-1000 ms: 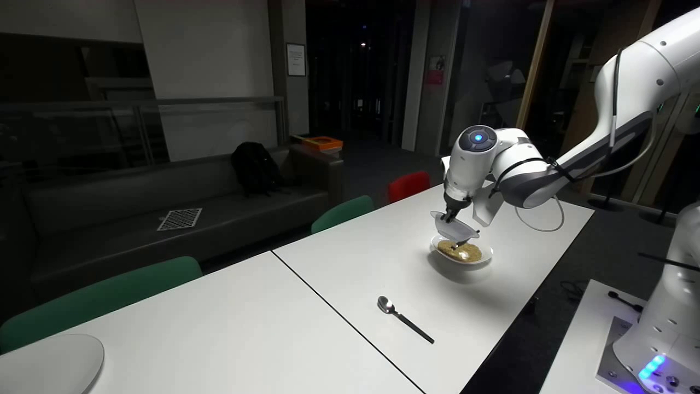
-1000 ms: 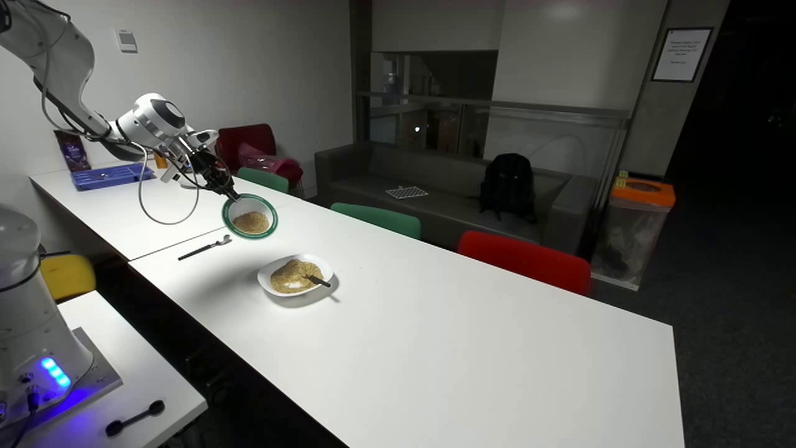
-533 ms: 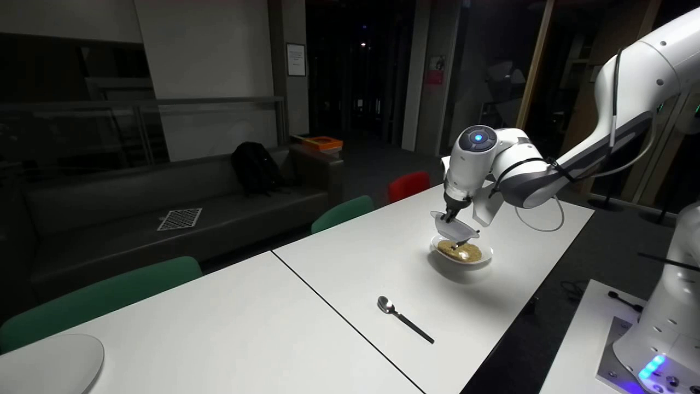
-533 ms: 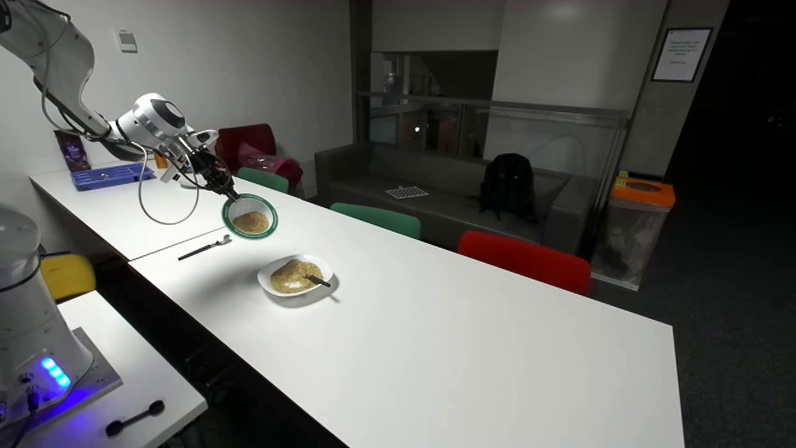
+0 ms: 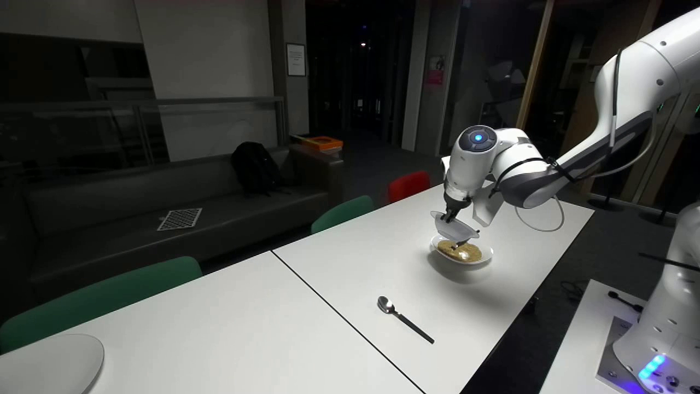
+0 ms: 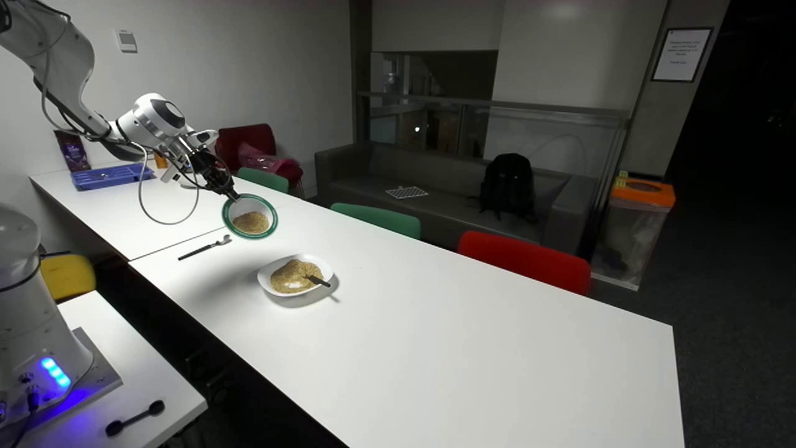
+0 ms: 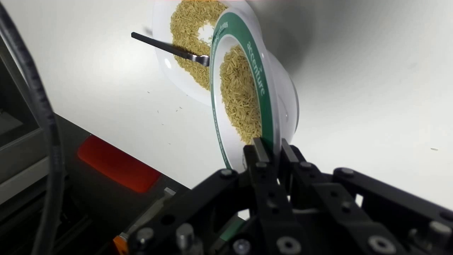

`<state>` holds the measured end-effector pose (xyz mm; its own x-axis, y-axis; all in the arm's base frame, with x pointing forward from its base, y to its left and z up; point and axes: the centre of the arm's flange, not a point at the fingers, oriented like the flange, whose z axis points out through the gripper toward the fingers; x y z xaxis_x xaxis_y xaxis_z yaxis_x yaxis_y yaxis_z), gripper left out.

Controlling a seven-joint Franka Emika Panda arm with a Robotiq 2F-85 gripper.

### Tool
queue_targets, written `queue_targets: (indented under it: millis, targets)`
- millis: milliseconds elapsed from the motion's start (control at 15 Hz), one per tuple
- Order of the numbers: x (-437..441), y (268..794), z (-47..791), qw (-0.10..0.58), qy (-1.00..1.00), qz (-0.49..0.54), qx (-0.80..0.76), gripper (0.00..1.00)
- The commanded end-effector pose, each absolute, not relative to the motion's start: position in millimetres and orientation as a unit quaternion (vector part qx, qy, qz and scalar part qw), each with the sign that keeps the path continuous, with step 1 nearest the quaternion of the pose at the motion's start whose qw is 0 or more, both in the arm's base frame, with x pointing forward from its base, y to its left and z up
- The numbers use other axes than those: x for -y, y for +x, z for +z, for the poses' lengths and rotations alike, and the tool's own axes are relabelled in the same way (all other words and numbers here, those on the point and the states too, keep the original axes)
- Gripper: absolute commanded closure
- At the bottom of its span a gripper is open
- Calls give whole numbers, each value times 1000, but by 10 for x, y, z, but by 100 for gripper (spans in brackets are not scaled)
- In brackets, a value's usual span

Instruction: Put the spoon in the left bowl on the table, then pour the contents from the left bowl to the right bowl

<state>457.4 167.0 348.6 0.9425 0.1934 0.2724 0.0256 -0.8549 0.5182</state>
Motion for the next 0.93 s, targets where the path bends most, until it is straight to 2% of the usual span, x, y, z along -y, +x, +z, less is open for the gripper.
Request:
queue_targets:
  millis: [0, 67, 867]
  targets:
    - [-1670, 4574, 3486, 263, 950, 159, -58, 89]
    - [-1670, 4574, 3486, 263, 950, 159, -58, 97]
    - [-1535, 4615, 3552, 241, 954, 170, -53, 97]
